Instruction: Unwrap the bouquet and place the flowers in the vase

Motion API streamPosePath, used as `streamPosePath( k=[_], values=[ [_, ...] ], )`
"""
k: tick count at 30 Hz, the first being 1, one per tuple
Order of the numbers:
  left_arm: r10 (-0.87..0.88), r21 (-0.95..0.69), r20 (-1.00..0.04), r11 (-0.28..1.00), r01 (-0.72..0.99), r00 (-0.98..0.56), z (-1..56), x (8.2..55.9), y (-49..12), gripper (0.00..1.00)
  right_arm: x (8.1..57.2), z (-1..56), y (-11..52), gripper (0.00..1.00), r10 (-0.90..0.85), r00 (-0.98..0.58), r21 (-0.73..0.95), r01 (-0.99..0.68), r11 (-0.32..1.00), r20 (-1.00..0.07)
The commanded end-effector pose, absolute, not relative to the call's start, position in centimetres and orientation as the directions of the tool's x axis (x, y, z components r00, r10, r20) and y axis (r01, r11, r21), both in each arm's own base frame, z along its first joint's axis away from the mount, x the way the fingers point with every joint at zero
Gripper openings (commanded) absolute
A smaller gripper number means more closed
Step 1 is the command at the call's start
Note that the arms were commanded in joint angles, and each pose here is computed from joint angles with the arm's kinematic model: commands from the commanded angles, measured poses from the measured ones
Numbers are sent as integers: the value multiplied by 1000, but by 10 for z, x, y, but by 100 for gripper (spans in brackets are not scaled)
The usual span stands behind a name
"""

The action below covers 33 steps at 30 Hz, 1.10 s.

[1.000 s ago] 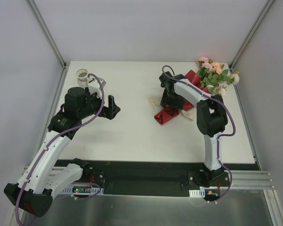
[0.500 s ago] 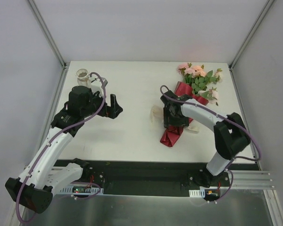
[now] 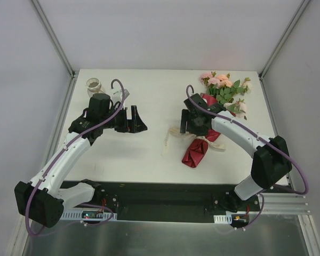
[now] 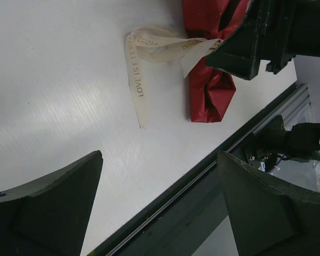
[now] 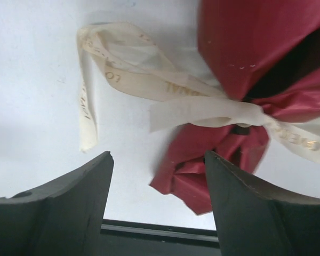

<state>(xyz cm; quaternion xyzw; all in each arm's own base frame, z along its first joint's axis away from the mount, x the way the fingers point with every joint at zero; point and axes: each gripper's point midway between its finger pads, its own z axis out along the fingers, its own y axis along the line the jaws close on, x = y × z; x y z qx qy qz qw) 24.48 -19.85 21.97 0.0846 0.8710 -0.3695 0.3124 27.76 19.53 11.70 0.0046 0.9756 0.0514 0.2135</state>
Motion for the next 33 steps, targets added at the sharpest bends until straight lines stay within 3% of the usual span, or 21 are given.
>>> streamPosePath(
  k=[1, 14, 33],
  values=[
    [-88, -627, -595, 673, 392, -799, 233, 234, -204, 87, 276, 100, 232, 71, 237, -911, 289, 139, 947, -337],
    [-65, -610, -590, 689, 392, -804, 233, 219, -196, 87, 275, 66, 218, 53, 400, -871, 219, 347, 912, -285],
    [-30, -572, -610, 709, 413, -792, 234, 219, -191, 87, 286, 41, 218, 42, 444, -855, 192, 404, 894, -268]
  ],
)
